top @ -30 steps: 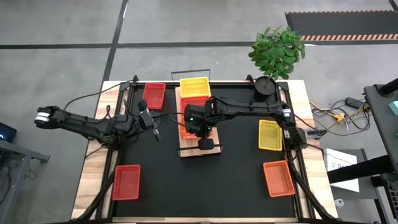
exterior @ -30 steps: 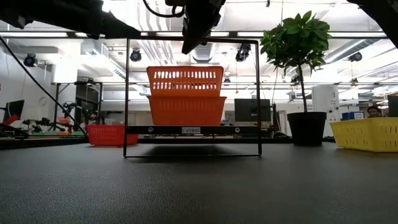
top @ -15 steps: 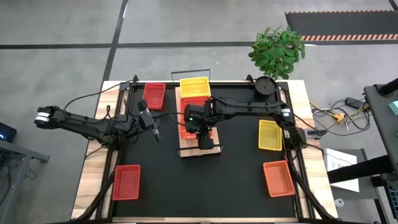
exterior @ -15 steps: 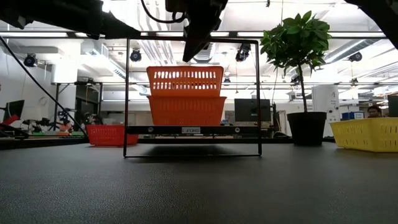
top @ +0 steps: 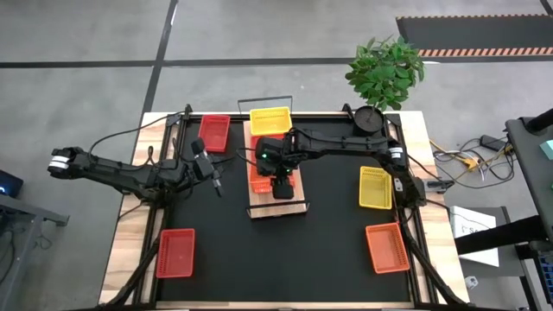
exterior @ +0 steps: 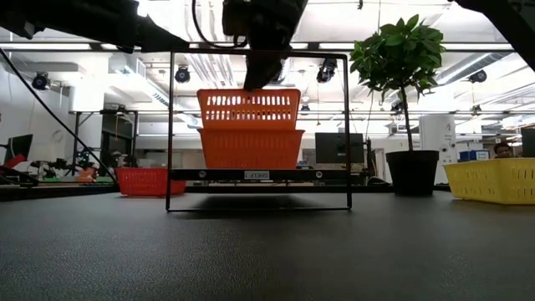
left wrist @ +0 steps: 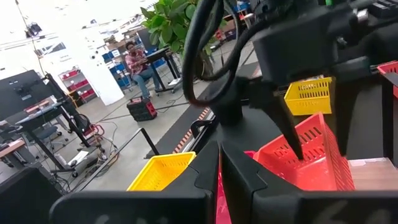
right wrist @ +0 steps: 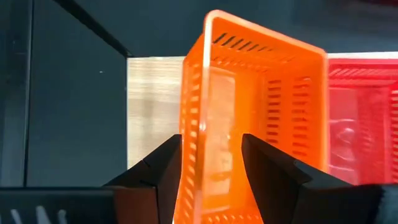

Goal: Stack baskets on shelf by color
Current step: Stack the left orange bin on top of the orange bin on the shelf

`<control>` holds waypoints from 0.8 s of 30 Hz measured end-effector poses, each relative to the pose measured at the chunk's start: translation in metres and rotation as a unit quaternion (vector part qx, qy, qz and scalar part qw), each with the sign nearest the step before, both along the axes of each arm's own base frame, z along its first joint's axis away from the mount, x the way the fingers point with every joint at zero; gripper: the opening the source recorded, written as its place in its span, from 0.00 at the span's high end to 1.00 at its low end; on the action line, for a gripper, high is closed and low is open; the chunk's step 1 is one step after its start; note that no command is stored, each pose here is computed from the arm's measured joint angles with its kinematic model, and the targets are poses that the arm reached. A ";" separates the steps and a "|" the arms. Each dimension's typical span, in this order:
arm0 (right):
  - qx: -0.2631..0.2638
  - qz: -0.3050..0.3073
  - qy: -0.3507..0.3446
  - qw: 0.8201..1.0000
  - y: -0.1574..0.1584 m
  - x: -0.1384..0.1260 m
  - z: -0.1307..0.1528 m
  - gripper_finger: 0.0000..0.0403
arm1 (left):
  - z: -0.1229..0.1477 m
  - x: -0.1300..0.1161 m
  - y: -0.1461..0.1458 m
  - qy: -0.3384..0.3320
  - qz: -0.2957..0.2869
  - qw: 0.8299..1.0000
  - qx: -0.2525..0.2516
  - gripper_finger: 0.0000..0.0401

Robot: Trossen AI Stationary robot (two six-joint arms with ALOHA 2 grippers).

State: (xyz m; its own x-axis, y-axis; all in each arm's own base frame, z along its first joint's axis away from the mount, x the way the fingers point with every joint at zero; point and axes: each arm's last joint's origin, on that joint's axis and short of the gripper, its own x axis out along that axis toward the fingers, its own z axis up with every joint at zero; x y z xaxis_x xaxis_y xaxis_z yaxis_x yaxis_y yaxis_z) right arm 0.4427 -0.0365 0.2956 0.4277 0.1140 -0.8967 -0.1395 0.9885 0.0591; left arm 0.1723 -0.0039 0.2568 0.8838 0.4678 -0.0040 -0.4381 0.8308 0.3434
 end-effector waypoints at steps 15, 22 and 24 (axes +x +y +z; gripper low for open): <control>0.022 -0.010 -0.006 1.000 -0.004 0.003 -0.010 0.94 | 0.000 0.000 0.000 0.000 0.000 1.000 0.000 1.00; 0.022 -0.008 -0.010 1.000 -0.002 -0.001 -0.003 0.97 | 0.000 0.000 0.000 0.001 0.000 1.000 0.000 1.00; 0.018 -0.007 -0.019 1.000 0.000 -0.004 0.005 0.97 | 0.000 0.000 0.000 0.001 0.000 1.000 0.000 1.00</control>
State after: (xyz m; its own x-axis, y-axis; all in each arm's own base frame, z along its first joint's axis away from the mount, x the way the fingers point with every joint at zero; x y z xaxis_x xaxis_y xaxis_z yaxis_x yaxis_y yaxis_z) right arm 0.4384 -0.0363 0.3008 0.4632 0.1395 -0.8752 -0.1293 0.9876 0.0890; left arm 0.1723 -0.0039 0.2563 0.8834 0.4686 -0.0056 -0.4382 0.8302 0.3445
